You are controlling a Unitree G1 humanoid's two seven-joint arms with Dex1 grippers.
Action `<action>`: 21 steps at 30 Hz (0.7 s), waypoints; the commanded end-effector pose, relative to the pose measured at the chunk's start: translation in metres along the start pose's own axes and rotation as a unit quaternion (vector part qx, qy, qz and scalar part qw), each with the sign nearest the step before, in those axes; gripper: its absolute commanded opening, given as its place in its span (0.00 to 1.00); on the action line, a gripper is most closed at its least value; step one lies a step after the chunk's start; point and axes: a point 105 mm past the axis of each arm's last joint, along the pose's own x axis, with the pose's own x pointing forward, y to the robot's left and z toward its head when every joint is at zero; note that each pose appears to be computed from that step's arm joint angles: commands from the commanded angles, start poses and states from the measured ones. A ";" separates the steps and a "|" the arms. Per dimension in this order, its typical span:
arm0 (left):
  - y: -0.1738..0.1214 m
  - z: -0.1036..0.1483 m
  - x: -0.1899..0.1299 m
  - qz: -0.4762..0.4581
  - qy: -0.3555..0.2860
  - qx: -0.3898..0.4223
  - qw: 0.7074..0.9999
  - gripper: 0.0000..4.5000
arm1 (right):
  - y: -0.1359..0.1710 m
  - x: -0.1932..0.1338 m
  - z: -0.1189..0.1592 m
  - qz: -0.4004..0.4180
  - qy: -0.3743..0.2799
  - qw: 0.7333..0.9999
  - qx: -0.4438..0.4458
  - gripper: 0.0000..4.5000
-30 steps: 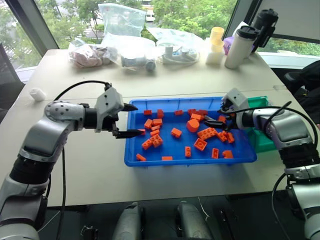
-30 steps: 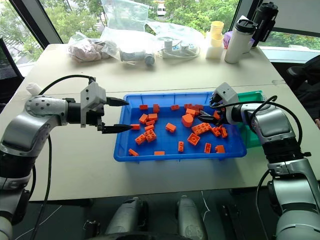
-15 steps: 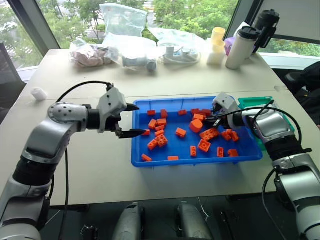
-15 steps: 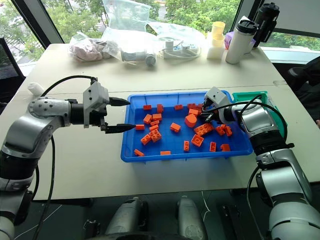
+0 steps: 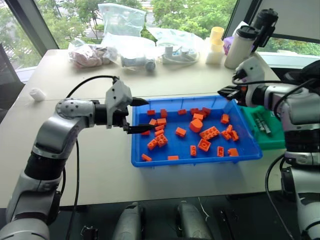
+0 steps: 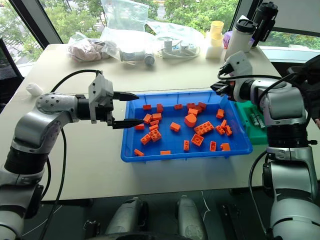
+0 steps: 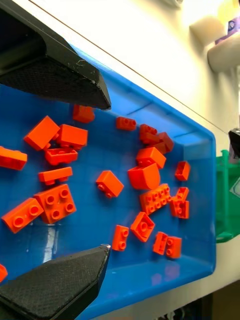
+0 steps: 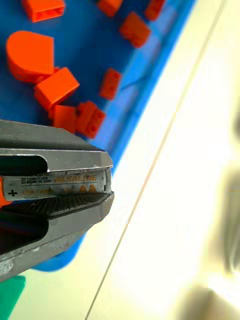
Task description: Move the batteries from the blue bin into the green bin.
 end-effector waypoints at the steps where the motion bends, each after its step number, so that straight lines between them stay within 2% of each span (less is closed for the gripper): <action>1: 0.003 0.014 0.004 -0.003 -0.030 0.005 1.000 1.00 | -0.036 -0.032 0.007 -0.099 -0.022 0.995 0.009 0.01; 6: 0.000 0.017 0.010 -0.024 -0.042 -0.002 0.999 1.00 | -0.068 -0.058 -0.032 -0.173 0.032 0.984 0.017 0.01; 15: 0.001 0.009 0.004 -0.021 -0.026 -0.007 0.999 1.00 | -0.073 -0.065 -0.070 -0.175 0.070 0.979 0.074 0.01; 21: 0.001 0.003 -0.004 -0.010 -0.011 -0.013 1.000 1.00 | -0.079 -0.065 -0.076 -0.184 0.077 0.977 0.071 0.67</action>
